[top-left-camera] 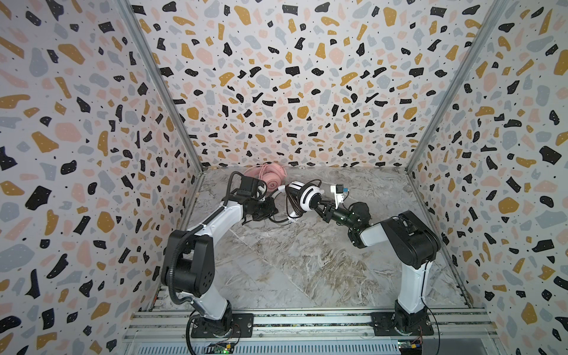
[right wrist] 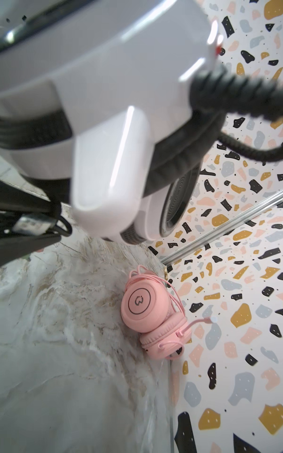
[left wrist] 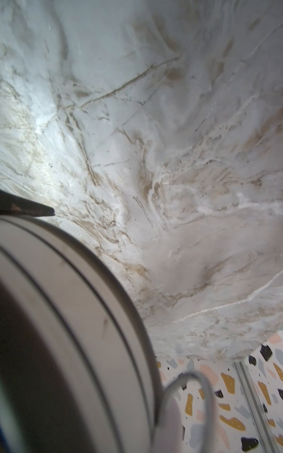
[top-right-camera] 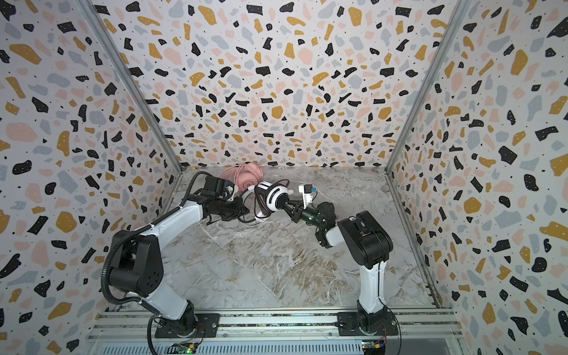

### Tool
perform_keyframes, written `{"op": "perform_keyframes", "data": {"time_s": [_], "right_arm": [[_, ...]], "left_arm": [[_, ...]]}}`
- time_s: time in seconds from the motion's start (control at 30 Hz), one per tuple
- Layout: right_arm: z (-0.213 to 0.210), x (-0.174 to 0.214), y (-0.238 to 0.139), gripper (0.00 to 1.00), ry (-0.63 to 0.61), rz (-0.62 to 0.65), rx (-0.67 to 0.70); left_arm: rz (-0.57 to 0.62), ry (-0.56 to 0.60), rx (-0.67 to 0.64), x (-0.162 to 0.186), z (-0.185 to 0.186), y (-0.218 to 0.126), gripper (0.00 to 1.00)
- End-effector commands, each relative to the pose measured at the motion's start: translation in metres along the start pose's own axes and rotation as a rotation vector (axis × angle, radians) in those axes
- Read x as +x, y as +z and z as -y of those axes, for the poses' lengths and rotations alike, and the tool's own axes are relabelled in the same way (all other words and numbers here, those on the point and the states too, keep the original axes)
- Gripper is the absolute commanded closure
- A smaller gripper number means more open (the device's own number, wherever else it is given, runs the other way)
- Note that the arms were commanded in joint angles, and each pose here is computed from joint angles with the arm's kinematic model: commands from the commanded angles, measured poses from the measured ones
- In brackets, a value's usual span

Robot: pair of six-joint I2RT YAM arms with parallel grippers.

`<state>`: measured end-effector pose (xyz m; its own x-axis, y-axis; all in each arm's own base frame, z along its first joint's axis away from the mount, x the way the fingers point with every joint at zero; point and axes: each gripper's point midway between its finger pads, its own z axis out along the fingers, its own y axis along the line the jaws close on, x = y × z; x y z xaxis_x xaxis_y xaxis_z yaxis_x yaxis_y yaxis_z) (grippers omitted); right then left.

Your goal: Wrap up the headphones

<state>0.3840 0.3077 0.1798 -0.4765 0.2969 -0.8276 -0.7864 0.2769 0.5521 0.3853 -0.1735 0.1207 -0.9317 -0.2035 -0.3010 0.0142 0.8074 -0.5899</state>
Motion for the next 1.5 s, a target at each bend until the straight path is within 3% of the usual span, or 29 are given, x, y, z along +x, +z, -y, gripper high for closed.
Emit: {"op": "perform_keyframes", "data": {"time_s": [0.0,0.2,0.37,0.53,0.63,0.73,1.03,1.47], "right_arm": [[0.032,0.006,-0.010,0.91,0.059,0.003,0.066],[0.060,0.032,-0.010,0.91,0.254,0.034,0.086],[0.074,0.038,-0.005,0.84,0.313,0.033,0.126],[0.094,0.049,-0.020,0.59,0.372,0.016,0.236],[0.108,0.053,-0.039,0.51,0.416,0.015,0.320],[0.117,0.052,-0.055,0.49,0.442,0.018,0.380],[0.111,0.055,-0.068,0.49,0.520,-0.060,0.340],[0.091,0.039,-0.093,0.49,0.423,-0.094,0.392]], "left_arm": [[-0.092,0.066,0.004,0.027,-0.009,0.014,1.00],[-0.138,0.082,-0.046,0.044,-0.018,0.039,1.00],[-0.160,0.113,-0.148,0.056,-0.033,0.051,1.00],[-0.196,0.098,-0.177,0.070,-0.051,0.066,1.00],[-0.203,0.098,-0.196,0.074,-0.056,0.068,1.00],[-0.199,0.100,-0.199,0.075,-0.056,0.069,1.00],[-0.209,0.112,-0.247,0.078,-0.063,0.074,1.00],[-0.203,0.149,-0.344,0.084,-0.076,0.070,1.00]]}}
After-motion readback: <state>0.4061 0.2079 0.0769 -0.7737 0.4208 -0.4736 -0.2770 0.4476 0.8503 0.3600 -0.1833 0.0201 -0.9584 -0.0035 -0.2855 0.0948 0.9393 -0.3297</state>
